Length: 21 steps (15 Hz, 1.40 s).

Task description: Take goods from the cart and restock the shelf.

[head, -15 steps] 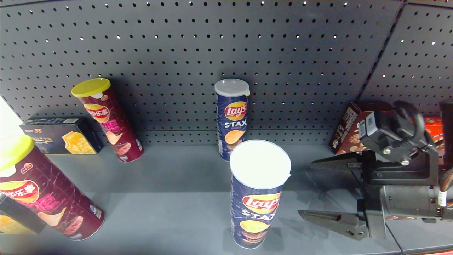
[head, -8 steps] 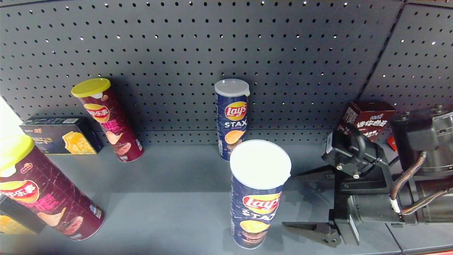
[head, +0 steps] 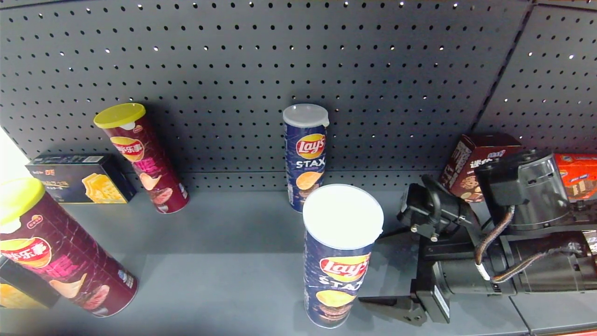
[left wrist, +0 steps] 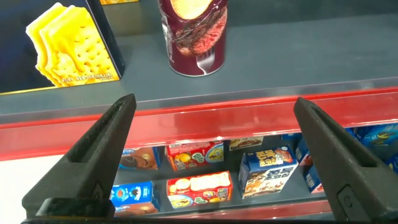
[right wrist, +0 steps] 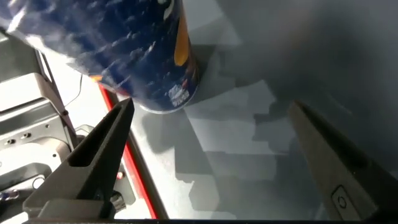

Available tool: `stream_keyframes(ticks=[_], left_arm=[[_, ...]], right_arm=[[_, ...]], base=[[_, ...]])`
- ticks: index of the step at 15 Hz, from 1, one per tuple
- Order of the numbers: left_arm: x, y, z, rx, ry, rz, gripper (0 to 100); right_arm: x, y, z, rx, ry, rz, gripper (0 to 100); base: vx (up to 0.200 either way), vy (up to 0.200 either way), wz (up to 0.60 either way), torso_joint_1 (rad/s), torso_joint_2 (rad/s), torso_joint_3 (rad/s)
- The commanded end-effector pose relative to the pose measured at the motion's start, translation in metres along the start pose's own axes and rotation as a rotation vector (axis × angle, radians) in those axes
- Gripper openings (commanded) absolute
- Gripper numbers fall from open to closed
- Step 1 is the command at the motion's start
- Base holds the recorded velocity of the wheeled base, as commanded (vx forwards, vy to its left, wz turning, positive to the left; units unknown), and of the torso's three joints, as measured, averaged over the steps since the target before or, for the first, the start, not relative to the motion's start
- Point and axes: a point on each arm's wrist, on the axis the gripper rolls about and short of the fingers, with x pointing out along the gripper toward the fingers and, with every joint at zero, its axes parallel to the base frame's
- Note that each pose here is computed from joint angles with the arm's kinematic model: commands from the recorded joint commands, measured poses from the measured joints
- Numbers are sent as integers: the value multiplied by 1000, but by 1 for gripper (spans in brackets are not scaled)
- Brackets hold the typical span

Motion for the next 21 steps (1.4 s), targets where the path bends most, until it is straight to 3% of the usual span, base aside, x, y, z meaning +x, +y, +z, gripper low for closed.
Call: stream_keyframes(ticks=[1,12,21], left_arm=[[0,0,0,0,0,0,100],[0,0,0,0,2,0,100],[0,0,0,-3,2,0,100]], right_arm=[[6,-1,-1,2,13,8,100],[15,-11,2,14,17,-14,100],[36,-6,7,-3,33,27,100]], base=[[0,0,0,0,0,0],[0,0,0,0,0,0],[0,0,0,0,0,0]])
